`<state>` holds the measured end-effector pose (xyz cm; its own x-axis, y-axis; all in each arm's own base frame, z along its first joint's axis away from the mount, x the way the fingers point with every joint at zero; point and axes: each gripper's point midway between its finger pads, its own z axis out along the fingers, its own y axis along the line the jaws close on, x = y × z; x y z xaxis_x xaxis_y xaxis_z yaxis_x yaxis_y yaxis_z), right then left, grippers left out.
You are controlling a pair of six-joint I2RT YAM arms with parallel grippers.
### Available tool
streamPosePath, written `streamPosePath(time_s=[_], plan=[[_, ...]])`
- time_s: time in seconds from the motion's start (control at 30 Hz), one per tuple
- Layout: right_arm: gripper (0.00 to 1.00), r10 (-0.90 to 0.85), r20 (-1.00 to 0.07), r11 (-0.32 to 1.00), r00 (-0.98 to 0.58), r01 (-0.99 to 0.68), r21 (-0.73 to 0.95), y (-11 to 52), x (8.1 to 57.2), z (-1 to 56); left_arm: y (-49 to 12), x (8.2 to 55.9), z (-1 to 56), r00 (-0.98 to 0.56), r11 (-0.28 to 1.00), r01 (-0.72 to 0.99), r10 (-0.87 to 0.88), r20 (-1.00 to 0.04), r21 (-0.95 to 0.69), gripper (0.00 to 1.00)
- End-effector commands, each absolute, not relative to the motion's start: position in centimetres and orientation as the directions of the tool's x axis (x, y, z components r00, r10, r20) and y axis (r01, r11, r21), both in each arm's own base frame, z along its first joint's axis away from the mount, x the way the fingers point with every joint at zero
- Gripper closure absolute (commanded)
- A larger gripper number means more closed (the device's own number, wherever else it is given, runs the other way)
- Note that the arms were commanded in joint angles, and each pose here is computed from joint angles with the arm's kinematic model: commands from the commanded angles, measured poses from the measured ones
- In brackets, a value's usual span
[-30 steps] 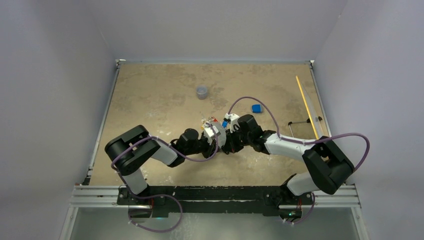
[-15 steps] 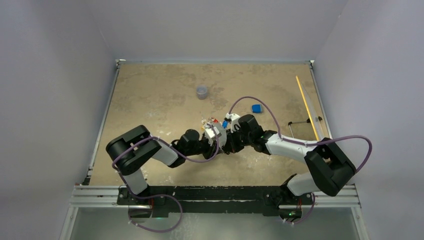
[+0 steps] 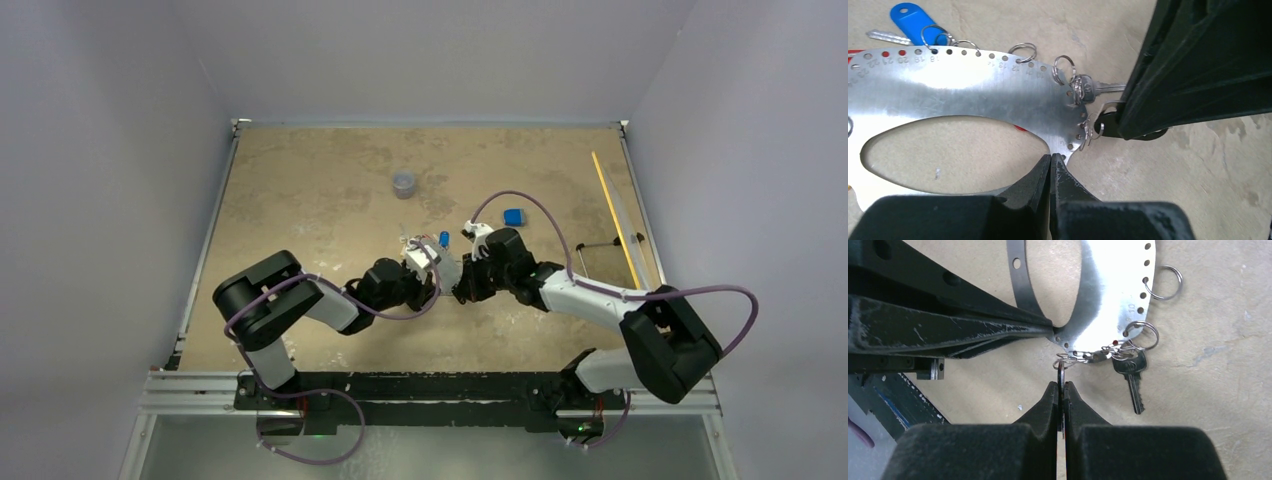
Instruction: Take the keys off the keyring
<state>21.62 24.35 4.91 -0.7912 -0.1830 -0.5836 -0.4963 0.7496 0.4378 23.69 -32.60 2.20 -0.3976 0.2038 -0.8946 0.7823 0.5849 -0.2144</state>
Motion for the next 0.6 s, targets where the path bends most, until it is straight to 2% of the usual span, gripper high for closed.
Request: streamPosePath(time_s=[0.0,0.27,0.57], plan=[[1.0,-0.115,-0.584,0.777,-0.803,-0.439,0.451,23.7,22.2,5.5,-30.7,24.6,0.5,-0.452,0.688,0.702,0.229,-0.862,-0.184,1.0],[1.0,-0.073,-0.568,0.807,-0.82,-0.384,0.449,22.9,22.9,4.4,-29.2,25.5,0.1,-0.458,0.742,0.655,0.239,-0.856,-0.143,1.0],[1.0,-0.03,-0.568,0.823,-0.823,-0.343,0.454,21.9,25.4,3.7,-28.8,25.6,0.1,-0.463,0.741,0.655,0.24,-0.853,-0.148,1.0]])
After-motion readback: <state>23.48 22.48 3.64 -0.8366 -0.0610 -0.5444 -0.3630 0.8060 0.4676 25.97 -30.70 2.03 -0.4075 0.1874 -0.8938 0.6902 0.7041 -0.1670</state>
